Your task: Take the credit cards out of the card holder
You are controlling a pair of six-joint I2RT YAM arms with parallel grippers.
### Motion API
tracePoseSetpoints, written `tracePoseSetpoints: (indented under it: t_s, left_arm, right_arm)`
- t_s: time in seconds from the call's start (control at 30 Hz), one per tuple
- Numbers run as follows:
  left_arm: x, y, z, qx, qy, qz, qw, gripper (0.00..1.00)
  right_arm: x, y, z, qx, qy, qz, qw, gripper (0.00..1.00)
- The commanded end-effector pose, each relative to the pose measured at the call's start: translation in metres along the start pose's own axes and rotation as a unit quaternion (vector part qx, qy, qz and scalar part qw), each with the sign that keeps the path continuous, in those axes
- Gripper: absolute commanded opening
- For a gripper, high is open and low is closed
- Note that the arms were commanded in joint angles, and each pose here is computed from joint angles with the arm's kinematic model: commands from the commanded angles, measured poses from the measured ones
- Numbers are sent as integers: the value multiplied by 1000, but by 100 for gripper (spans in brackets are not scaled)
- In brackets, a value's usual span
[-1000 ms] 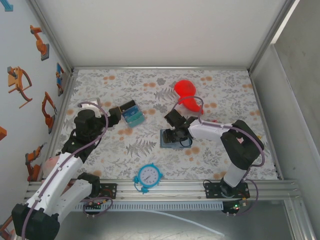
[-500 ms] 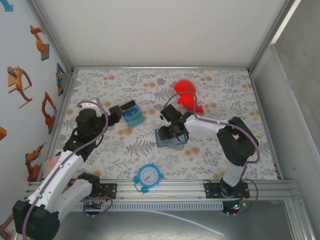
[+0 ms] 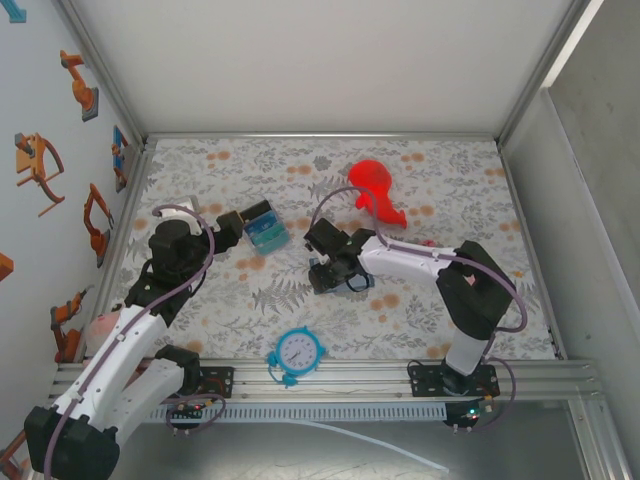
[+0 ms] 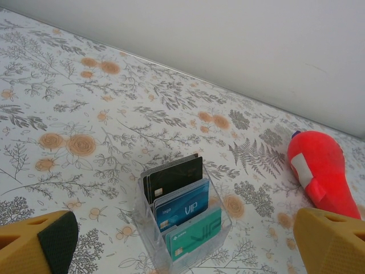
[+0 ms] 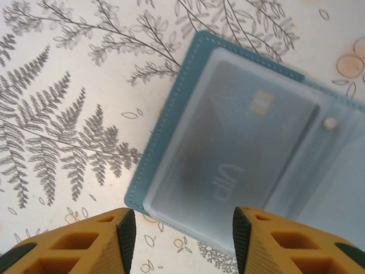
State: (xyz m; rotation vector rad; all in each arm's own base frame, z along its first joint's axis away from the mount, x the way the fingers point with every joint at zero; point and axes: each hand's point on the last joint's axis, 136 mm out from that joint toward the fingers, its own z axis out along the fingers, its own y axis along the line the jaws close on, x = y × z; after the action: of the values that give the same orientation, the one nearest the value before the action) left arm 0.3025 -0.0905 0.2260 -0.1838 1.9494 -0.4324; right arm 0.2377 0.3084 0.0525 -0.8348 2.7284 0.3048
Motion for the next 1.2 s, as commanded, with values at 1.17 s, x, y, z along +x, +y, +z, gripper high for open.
tracePoseSetpoints:
  t_s: [1.17]
  left_arm:
    - [1, 1, -8, -3, 9, 12, 1000, 97]
  right_arm:
    - [28, -24, 49, 27, 44, 3, 999, 45]
